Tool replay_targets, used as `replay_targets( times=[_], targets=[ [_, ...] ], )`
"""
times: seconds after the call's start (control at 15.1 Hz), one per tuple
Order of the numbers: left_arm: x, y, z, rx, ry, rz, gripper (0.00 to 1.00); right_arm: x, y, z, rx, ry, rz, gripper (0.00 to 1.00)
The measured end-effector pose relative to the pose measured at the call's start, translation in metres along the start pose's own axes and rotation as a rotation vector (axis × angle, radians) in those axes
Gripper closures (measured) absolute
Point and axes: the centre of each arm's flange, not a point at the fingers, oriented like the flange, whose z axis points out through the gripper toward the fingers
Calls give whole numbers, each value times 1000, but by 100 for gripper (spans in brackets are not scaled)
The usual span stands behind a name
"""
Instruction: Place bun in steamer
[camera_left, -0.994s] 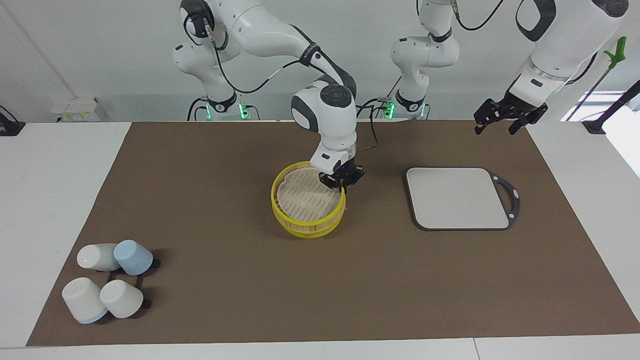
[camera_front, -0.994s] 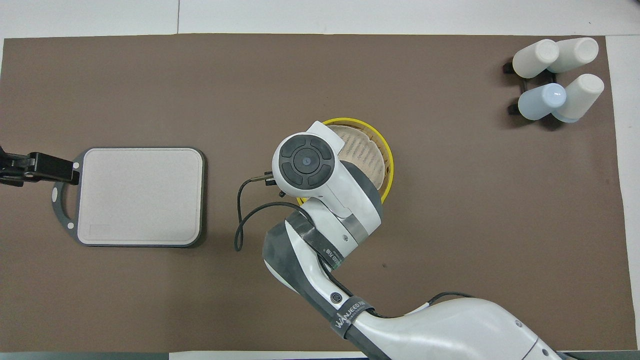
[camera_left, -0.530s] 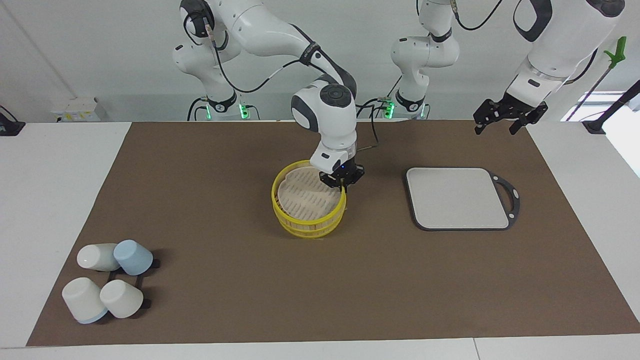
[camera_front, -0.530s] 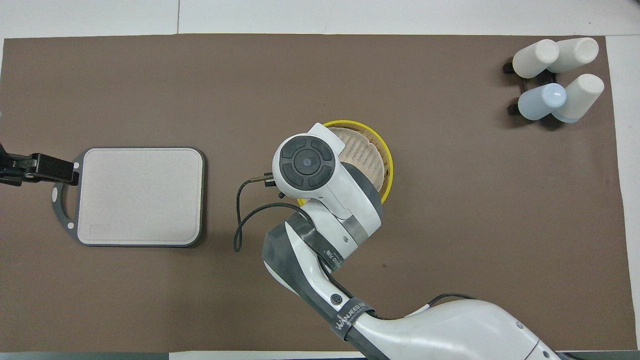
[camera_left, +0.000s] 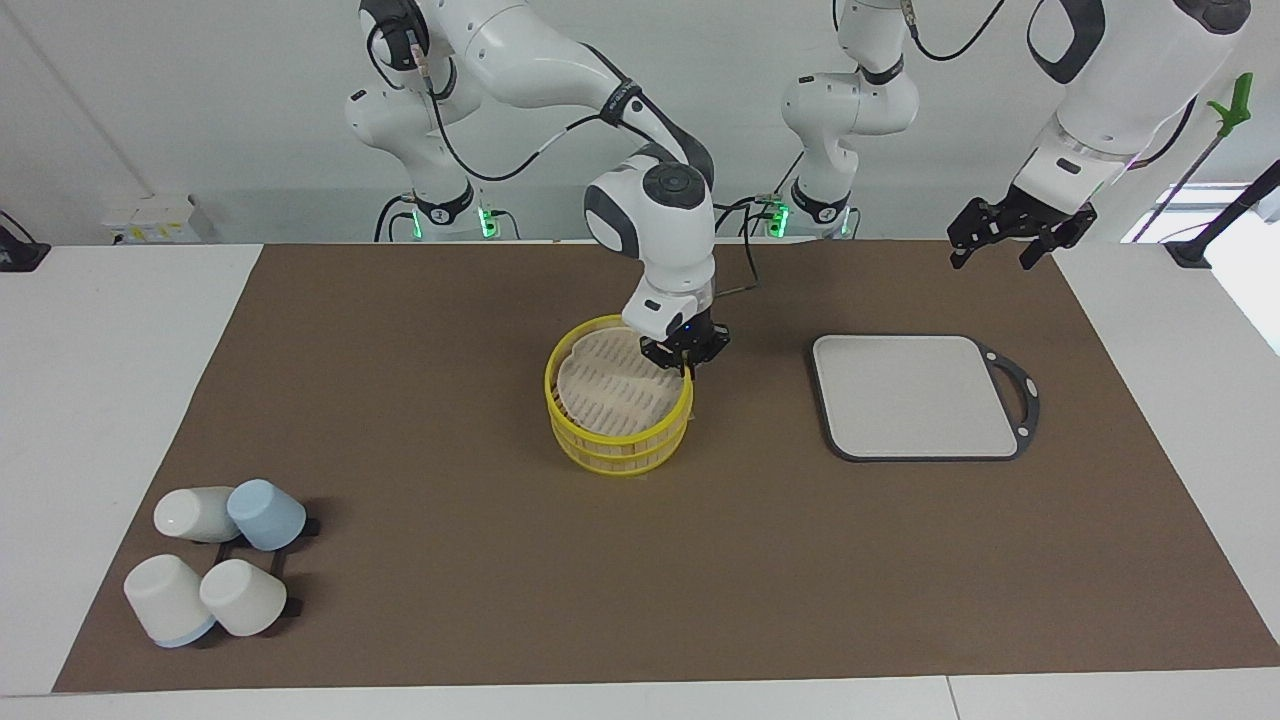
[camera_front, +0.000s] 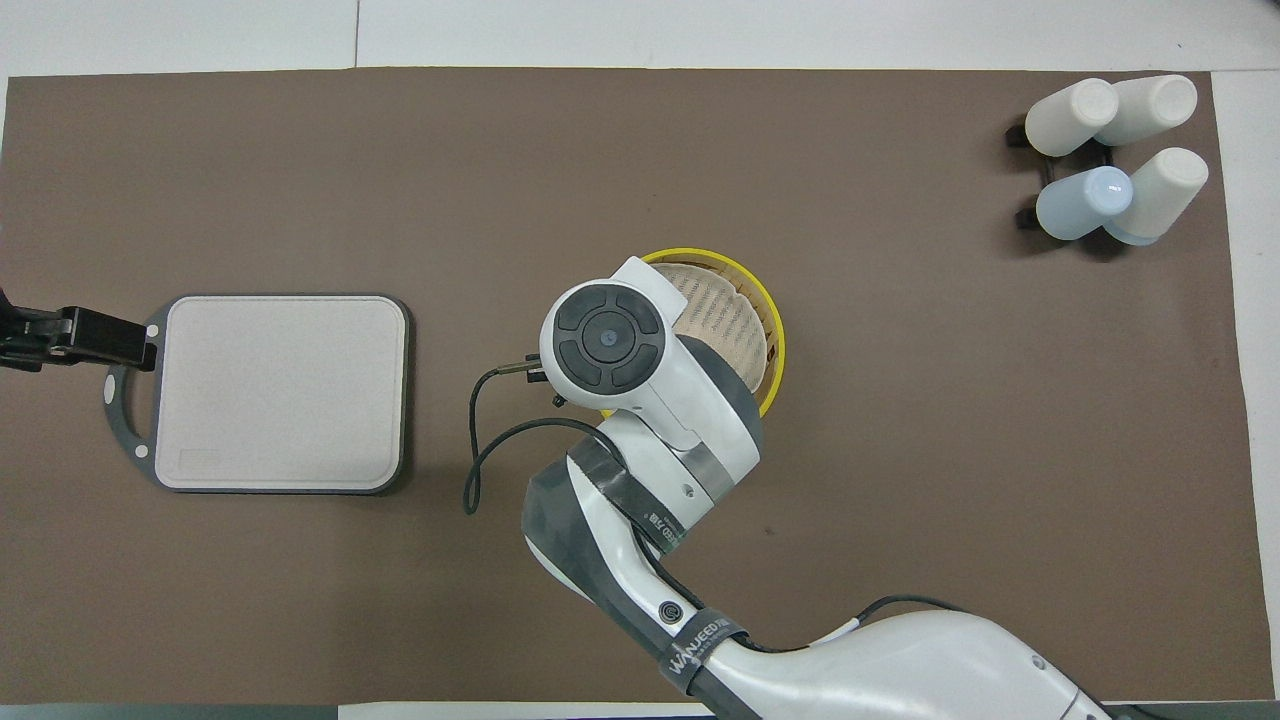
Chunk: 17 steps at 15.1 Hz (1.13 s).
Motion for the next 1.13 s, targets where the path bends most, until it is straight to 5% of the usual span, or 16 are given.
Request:
replay_targets(
  times=[0.66,1.13],
  targets=[
    [1,-1,-1,0,8,-2,0,-10,3,2,23,34,4,92],
    [2,-2,-2,1,17,-3,0,-23,2,40,34,11,25,28]
  ],
)
